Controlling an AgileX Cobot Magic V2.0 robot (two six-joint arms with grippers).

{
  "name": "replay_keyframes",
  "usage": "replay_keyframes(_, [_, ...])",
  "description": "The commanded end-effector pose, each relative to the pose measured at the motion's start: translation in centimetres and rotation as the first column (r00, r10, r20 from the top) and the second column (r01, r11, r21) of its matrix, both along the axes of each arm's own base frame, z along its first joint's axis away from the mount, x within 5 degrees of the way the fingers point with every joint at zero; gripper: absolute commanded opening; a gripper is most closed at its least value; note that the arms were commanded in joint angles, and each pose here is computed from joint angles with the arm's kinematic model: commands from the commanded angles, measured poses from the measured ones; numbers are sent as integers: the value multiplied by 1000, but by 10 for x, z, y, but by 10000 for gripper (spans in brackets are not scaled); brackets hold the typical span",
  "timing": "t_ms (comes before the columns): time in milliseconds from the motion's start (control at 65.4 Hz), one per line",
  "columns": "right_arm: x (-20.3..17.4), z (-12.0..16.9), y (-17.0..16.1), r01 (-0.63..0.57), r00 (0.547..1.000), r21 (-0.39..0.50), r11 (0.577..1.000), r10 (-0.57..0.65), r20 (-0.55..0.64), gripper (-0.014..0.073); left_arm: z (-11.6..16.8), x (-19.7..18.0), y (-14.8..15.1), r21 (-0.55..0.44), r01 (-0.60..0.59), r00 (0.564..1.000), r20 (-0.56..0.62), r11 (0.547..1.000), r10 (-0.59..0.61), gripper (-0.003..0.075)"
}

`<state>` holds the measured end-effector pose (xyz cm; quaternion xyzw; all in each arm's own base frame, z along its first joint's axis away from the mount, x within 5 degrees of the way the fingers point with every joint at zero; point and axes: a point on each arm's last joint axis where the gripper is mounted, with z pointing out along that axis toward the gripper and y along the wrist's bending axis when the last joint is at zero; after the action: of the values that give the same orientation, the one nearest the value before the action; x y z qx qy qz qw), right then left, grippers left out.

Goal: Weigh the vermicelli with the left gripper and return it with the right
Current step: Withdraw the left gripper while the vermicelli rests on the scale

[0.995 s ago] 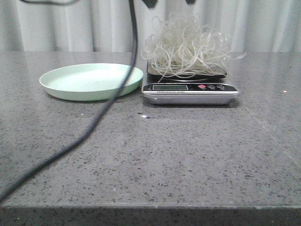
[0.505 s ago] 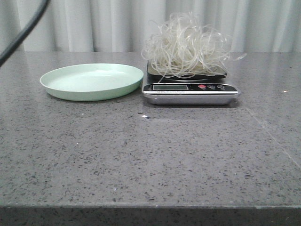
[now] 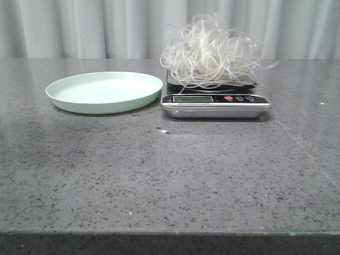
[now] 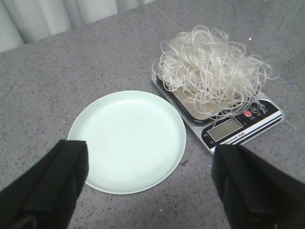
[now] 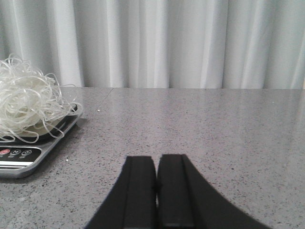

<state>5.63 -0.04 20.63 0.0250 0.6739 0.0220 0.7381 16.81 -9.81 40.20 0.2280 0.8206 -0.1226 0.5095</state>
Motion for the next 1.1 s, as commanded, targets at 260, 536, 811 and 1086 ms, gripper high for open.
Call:
replay_keyframes(260, [-3, 10, 0, 4, 995, -11, 1000, -2, 95, 168, -37, -90, 52, -179, 35, 968, 252, 983, 11, 577])
replay_keyframes(536, [-3, 10, 0, 4, 995, -11, 1000, -2, 95, 168, -81, -125, 72, -248, 59, 951, 308, 967, 21, 572])
replay_keyframes(811, [-3, 10, 0, 4, 996, -11, 1000, -2, 95, 168, -97, -132, 76, -255, 62, 947, 320, 965, 24, 237])
replay_keyframes(1086, [-3, 10, 0, 4, 995, -11, 1000, -3, 96, 168, -98, -131, 76, -254, 61, 948, 318, 965, 23, 132])
